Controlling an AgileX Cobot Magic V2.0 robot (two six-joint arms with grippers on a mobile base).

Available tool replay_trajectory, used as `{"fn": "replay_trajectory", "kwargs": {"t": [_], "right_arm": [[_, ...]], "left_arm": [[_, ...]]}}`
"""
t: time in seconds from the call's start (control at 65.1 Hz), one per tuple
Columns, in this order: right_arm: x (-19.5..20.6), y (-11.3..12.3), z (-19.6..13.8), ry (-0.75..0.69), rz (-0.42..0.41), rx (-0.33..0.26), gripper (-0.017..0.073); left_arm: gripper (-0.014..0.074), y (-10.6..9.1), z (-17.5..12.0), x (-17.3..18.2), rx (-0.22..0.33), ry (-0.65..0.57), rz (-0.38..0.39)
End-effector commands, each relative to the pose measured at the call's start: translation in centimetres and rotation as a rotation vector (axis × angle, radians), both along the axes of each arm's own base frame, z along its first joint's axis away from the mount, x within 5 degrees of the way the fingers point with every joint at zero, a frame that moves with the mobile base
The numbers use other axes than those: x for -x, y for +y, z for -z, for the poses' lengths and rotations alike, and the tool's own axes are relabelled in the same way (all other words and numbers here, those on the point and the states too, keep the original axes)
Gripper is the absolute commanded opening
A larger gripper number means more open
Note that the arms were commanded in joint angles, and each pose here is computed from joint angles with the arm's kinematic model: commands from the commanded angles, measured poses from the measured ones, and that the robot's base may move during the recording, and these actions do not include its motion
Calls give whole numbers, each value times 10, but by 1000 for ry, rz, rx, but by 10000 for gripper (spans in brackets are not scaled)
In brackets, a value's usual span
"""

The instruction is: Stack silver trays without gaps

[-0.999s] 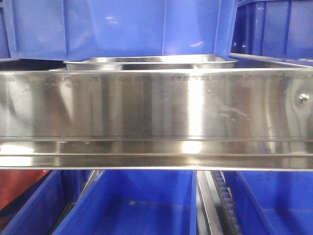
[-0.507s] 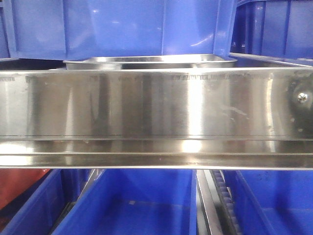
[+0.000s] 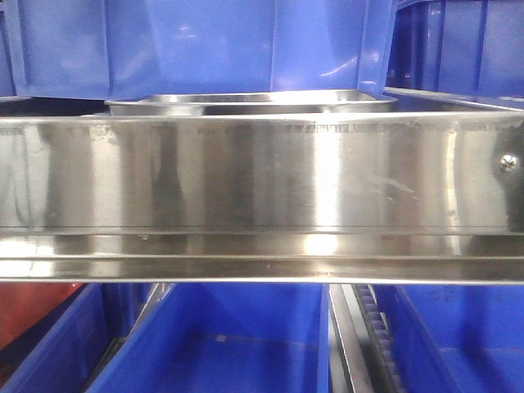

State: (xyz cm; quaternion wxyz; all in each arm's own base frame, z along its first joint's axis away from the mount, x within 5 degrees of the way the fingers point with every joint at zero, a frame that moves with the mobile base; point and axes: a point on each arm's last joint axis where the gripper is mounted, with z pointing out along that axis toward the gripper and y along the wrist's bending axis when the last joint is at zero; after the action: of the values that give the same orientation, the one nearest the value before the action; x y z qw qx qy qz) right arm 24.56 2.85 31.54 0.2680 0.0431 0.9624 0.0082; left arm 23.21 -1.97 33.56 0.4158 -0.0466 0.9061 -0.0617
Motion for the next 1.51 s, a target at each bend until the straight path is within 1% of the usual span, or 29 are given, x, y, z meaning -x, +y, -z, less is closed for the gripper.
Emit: {"fn": "replay_trajectory", "kwargs": {"t": [0.0, 0.046, 0.077, 0.108, 0.138, 0.231, 0.292, 0.323, 0.384, 0.446, 0.523, 0.63, 0.753, 0.876, 0.922, 0.984, 1.076, 1.137, 1.214, 1.291, 1.491], "right_arm": [[-11, 15, -6, -29, 19, 36, -45], [-19, 25, -7, -32, -1, 28, -45], [-23, 32, -8, -26, -14, 24, -45], [-27, 38, -8, -19, -20, 19, -45], [-34, 44, -9, -10, -24, 14, -45], [-49, 59, -10, 19, -46, 18, -45], [-57, 67, -12, 33, -56, 23, -45], [-63, 71, -13, 39, -59, 25, -45], [-74, 79, -17, 53, -63, 20, -45], [-82, 86, -20, 61, -63, -6, -45], [-92, 93, -21, 63, -70, -41, -45], [-101, 97, -20, 79, -67, -46, -45], [-106, 100, -15, 101, -66, -49, -45], [-108, 101, -10, 111, -65, -45, -45], [-109, 101, -8, 114, -65, -44, -29], [-110, 101, -7, 118, -65, -43, 39], [-110, 102, -6, 125, -65, -50, 196], [-110, 104, -4, 133, -65, -68, 256], [-110, 107, -2, 150, -65, -98, 246], [-110, 110, 0, 170, -64, -134, 222], [-113, 111, 6, 183, -63, -130, 211]], "left_arm": [[-13, -13, -3, -15, 4, 23, 0], [-13, -21, -7, -21, -1, 25, -1], [-13, -27, -6, -24, -15, 35, 8], [-13, -33, -9, -28, -10, 38, 3], [-13, -40, -10, -32, -18, 49, 3], [-13, -61, -12, -44, -40, 85, 16], [-13, -73, -11, -53, -65, 116, 23], [-13, -81, -12, -58, -78, 128, 36], [-13, -95, -14, -67, -86, 140, 59], [-13, -108, -10, -74, -99, 166, 80], [-13, -120, -4, -82, -99, 186, 98], [-13, -132, 2, -89, -84, 219, 112], [-13, -139, 10, -94, -83, 233, 122], [-13, -140, 15, -96, -90, 245, 122], [-3, -140, 15, -96, -90, 245, 122], [43, -140, 15, -96, -91, 247, 122], [145, -140, 15, -96, -91, 247, 122], [200, -140, 15, -96, -90, 245, 123], [240, -141, 15, -98, -84, 233, 127], [248, -142, 18, -100, -79, 239, 124], [247, -146, 28, -103, -57, 280, 123]]}}
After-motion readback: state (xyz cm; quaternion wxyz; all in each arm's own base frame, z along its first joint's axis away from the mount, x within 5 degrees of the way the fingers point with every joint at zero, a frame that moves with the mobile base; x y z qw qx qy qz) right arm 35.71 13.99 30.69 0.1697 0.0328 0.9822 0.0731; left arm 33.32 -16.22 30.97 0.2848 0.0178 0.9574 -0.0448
